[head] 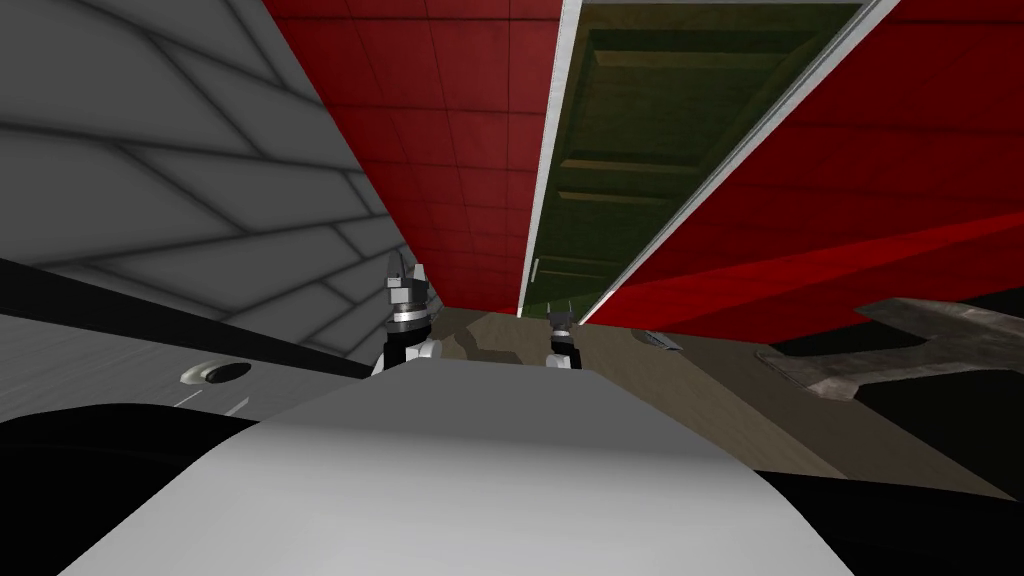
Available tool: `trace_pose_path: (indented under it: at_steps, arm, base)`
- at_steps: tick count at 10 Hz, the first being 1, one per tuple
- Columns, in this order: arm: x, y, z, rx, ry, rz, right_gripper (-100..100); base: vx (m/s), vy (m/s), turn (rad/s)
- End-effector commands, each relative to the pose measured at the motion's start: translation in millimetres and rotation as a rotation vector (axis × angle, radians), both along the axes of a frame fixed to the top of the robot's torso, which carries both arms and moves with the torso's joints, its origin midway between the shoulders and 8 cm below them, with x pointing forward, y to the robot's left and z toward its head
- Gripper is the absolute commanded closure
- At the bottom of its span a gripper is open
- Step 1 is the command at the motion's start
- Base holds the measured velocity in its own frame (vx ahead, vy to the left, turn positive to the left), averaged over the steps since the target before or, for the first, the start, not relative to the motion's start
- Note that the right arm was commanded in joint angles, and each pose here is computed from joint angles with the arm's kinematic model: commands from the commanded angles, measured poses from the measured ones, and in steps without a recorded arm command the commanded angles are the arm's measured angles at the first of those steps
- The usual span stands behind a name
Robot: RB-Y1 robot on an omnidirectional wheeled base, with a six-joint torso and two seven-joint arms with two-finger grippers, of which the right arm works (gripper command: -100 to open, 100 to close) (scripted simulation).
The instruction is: Pull the door open
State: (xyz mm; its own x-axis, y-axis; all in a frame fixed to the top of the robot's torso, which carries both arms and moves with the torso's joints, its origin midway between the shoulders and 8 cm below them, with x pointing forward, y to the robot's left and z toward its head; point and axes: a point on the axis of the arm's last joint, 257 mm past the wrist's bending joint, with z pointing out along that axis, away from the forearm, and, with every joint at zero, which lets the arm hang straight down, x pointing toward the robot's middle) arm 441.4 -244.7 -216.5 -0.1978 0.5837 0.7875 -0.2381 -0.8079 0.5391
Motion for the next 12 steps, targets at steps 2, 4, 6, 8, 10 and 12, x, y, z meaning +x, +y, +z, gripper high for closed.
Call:
trace_pose_path:
  at_steps: [2,4,6,8,10,12]
  arm:
    - [0.9,-5.3,-20.0,0.082,0.027,0.012,-100]
    - [1.7,-9.9,-35.6,0.140,0.048,0.016,-100]
    - [2.0,-15.2,-50.6,0.196,0.067,0.017,-100]
    - [1.8,-21.4,-65.2,0.249,0.085,0.014,-100]
    - [1.2,-28.3,-79.0,0.298,0.101,0.008,-100]
    - [0.2,-35.8,-92.1,0.344,0.116,0.000,-100]
  base:
    - [0.115,0.017,0.110]
    - [0.110,0.010,0.107]
    - [0.107,0.005,0.109]
    - [0.106,0.008,0.107]
    - [0.117,0.009,0.111]
    - [0.116,-0.002,0.091]
